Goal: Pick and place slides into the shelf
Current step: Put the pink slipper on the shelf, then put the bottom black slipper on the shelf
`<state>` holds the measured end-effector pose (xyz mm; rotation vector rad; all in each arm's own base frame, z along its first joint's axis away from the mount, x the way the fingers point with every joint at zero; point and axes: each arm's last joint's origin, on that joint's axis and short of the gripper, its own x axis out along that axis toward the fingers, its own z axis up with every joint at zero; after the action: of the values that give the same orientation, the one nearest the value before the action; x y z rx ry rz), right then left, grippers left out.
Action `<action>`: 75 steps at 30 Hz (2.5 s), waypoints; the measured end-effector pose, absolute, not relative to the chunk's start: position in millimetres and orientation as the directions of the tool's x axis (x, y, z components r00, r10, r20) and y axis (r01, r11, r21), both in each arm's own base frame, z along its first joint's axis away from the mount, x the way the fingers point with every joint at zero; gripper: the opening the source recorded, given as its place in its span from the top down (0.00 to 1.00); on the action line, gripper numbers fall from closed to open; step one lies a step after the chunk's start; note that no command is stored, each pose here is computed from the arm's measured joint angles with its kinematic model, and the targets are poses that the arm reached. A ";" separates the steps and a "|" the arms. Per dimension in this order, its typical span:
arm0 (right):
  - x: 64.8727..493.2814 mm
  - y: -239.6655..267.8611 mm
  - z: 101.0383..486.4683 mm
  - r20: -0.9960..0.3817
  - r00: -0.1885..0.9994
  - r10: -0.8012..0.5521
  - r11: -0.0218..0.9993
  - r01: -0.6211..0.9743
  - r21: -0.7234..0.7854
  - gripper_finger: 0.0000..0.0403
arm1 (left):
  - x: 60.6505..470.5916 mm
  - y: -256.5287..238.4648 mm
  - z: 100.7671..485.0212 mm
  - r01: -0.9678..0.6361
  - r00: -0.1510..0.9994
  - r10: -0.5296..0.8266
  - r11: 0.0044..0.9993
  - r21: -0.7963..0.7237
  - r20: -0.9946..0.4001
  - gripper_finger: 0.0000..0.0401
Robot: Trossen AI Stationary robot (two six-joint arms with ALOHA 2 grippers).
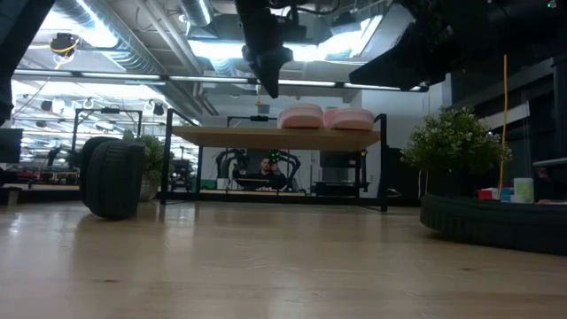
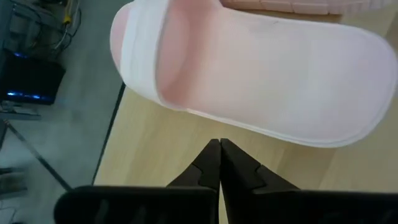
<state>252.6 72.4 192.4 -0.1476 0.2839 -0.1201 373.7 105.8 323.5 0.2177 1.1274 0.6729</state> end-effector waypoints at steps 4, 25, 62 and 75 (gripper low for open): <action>252.6 72.4 192.4 -0.269 0.953 -0.138 0.982 0.097 -0.161 0.95 | 378.2 105.5 316.6 -0.372 0.269 0.552 0.815 0.444 -0.789 1.00; 252.0 72.3 190.6 -0.286 0.948 -0.139 0.981 0.093 -0.169 0.95 | 389.4 113.9 284.5 -0.336 0.196 0.479 0.853 0.401 -0.856 1.00; 252.0 72.3 190.7 -0.285 0.948 -0.140 0.981 0.094 -0.169 0.95 | 376.6 109.4 288.8 -0.275 0.092 0.523 0.831 0.484 -0.847 1.00; 252.0 72.3 190.5 -0.287 0.948 -0.140 0.981 0.093 -0.172 0.95 | 320.1 71.6 383.6 -0.476 0.309 0.635 0.748 0.463 -0.708 1.00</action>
<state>252.0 72.3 190.5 -0.1573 0.3026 -0.1190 320.1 71.6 383.6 0.1788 1.0187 0.7389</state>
